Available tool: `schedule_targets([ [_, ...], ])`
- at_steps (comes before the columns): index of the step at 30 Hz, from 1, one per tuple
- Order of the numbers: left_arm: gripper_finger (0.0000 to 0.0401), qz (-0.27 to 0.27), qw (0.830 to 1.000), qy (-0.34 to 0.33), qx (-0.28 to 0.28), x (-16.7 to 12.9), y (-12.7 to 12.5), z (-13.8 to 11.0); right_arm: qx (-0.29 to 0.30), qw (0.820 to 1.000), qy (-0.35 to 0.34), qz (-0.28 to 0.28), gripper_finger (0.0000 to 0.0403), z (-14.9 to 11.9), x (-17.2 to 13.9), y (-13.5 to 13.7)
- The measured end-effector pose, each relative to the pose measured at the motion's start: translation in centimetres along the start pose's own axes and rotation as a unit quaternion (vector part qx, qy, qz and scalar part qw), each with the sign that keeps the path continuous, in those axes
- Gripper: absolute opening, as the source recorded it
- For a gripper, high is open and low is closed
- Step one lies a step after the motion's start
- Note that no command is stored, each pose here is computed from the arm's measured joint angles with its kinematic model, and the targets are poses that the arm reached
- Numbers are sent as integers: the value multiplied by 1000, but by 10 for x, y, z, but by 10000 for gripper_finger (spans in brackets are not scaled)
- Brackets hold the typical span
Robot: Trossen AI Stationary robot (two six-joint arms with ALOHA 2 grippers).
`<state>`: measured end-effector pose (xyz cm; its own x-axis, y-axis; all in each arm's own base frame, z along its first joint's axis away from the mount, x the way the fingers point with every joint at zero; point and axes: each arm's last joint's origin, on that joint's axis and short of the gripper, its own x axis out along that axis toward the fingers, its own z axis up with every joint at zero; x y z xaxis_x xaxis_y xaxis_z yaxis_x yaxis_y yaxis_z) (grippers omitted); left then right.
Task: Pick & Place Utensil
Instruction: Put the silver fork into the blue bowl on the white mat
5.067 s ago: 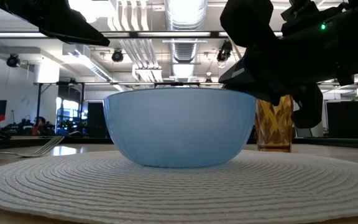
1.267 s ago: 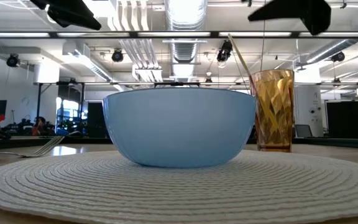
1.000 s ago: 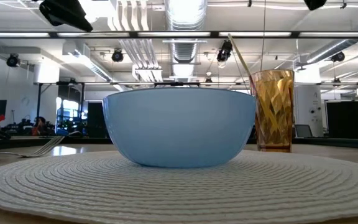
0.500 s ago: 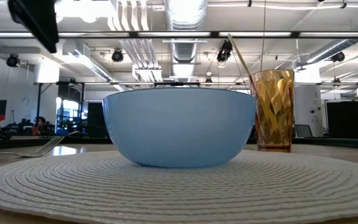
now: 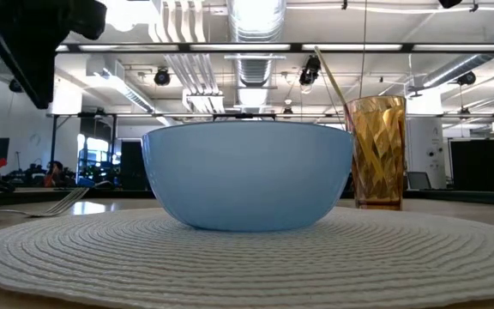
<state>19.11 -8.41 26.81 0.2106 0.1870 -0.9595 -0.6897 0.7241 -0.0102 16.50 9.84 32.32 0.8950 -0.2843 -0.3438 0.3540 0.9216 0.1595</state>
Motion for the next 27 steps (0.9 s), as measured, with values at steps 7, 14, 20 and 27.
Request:
schedule_targets([
  [7, 204, -57, 998, -7, -32, 3, 29, 1, -3, 1000, 1, 0, 166, -1, 0, 0],
  [14, 204, -161, 984, -73, -38, 13, 55, 11, -4, 1000, 2, -1, 166, -1, 1, 1],
  [20, 204, -219, 975, -43, 10, 42, 72, 7, -11, 1000, 6, -5, 166, -4, 4, 3],
  [27, 204, -256, 966, -20, 34, 64, 86, 4, -19, 1000, 11, -9, 166, -7, 8, 7],
])
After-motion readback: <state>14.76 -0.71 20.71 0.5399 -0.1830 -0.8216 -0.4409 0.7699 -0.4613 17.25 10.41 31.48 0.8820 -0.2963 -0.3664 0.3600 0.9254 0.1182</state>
